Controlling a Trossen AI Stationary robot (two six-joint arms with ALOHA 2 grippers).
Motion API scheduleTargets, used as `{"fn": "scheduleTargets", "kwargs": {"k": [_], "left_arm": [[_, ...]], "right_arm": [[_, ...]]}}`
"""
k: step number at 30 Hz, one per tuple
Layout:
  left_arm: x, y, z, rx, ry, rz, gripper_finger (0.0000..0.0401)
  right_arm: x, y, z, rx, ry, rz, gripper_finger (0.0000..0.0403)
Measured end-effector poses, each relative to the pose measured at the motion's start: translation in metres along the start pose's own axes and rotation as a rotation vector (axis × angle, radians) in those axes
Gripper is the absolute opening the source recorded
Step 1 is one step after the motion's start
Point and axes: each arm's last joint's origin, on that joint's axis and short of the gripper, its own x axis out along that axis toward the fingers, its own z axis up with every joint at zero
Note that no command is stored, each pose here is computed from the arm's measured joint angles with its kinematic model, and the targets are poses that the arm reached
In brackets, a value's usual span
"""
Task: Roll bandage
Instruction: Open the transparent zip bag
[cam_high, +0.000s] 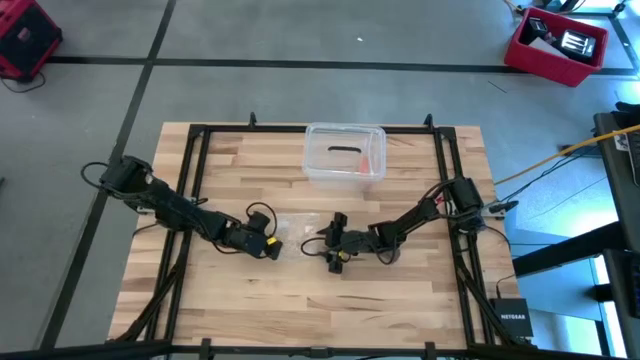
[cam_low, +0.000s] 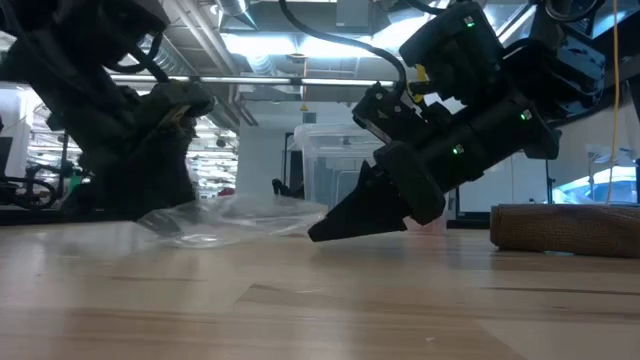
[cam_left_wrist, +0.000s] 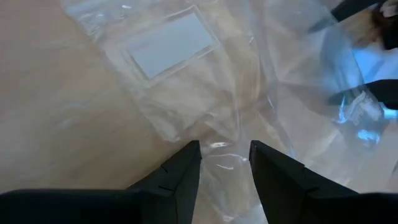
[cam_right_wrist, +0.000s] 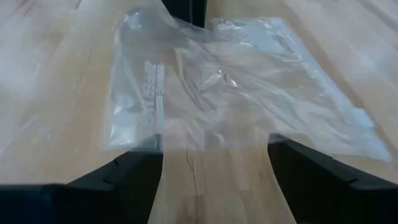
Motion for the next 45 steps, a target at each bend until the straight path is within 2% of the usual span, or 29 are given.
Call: {"fn": "scheduleTargets", "kwargs": {"k": [4, 11, 16, 22, 25, 29, 33, 38, 45], "left_arm": [[0.007, -0.001, -0.002, 0.05, -0.013, -0.014, 0.0114], [0.011, 0.001, -0.004, 0.133, -0.038, 0.002, 0.0009], [0.01, -0.004, -0.004, 0.262, -0.061, 0.011, 0.0003], [0.002, -0.029, -0.009, 0.501, -0.124, 0.003, 0.0001], [-0.005, -0.042, -0.013, 0.632, -0.181, 0.022, 0.0001], [-0.009, -0.05, -0.016, 0.761, -0.219, 0.033, 0.0004], [-0.01, -0.055, -0.014, 0.715, -0.232, 0.014, 0.0004], [-0.006, -0.052, -0.005, 0.544, -0.222, 0.027, 0.0018], [-0.002, -0.045, 0.0, 0.417, -0.144, 0.061, 0.0106]], "right_arm": [[0.0, 0.0, -0.002, -0.003, 0.008, -0.001, 0.0292], [0.0, 0.0, -0.003, -0.006, 0.019, -0.003, 0.0292], [-0.009, -0.001, 0.003, -0.021, 0.086, -0.01, 0.0292], [-0.054, 0.003, 0.031, -0.065, 0.179, -0.007, 0.0292], [-0.077, 0.004, 0.039, -0.104, 0.226, -0.02, 0.0292], [-0.096, 0.005, 0.041, -0.116, 0.214, -0.011, 0.0292], [-0.095, 0.002, 0.033, -0.108, 0.2, -0.027, 0.0292], [-0.082, -0.007, 0.027, -0.055, 0.118, -0.048, 0.0292], [-0.056, -0.014, 0.013, -0.011, 0.071, -0.027, 0.0292]]}}
